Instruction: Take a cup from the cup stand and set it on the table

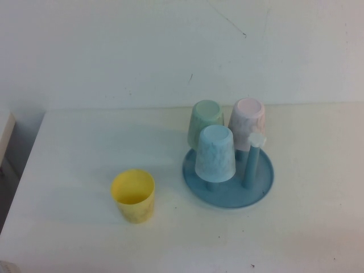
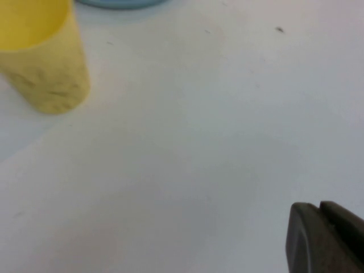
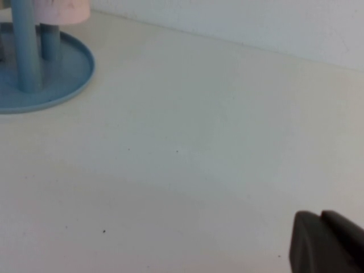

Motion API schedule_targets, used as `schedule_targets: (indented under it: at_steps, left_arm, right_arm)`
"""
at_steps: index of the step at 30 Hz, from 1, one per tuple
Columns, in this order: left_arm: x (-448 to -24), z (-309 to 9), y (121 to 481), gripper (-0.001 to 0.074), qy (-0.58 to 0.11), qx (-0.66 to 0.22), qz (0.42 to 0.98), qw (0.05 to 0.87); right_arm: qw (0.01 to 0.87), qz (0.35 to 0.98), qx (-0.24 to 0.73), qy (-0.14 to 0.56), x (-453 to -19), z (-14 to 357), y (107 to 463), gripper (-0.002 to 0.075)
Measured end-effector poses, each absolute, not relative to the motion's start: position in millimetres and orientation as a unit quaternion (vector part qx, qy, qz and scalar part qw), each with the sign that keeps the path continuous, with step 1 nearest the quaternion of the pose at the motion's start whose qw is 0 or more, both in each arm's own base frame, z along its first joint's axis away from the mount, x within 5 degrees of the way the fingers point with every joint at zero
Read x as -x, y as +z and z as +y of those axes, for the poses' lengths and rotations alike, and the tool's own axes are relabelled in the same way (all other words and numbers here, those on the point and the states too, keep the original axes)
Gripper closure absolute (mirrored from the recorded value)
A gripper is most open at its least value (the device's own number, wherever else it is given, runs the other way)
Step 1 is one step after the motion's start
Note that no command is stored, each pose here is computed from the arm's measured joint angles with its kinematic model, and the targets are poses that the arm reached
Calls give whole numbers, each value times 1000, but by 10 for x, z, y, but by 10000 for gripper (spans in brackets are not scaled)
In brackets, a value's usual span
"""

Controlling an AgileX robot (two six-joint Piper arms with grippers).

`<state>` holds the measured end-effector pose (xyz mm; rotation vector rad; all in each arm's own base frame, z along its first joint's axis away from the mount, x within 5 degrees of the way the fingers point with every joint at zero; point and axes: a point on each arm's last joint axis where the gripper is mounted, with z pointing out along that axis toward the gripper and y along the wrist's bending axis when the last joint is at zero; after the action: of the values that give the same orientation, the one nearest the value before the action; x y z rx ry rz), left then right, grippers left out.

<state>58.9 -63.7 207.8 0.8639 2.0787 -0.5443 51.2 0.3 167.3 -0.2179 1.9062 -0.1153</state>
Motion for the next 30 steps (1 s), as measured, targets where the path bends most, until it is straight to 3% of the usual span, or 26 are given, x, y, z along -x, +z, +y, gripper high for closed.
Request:
schedule_targets:
  at_steps: [4,7,14,22,30]
  left_arm:
    - [-593,-476,2045,737,-208,-214,826,478]
    - [-617,-336,1953,737,-200,-118,794,562]
    - [-589,-168,1930,737,-131,-61,733,665]
    - [-588,-15,1883,737,-35,20,749,661]
    - [-566,-25,1773,737,-26,4,789,614]
  right_arm:
    - [573,813,93,-49,-512,3,1673,727]
    - [573,813,93,-49,-512,3,1673,727]
    - [573,813,93,-49,-512,3,1673,727]
    - [573,813,93,-49,-512,3,1673,727]
    - [573,813,93,-49,-512,3,1673,727]
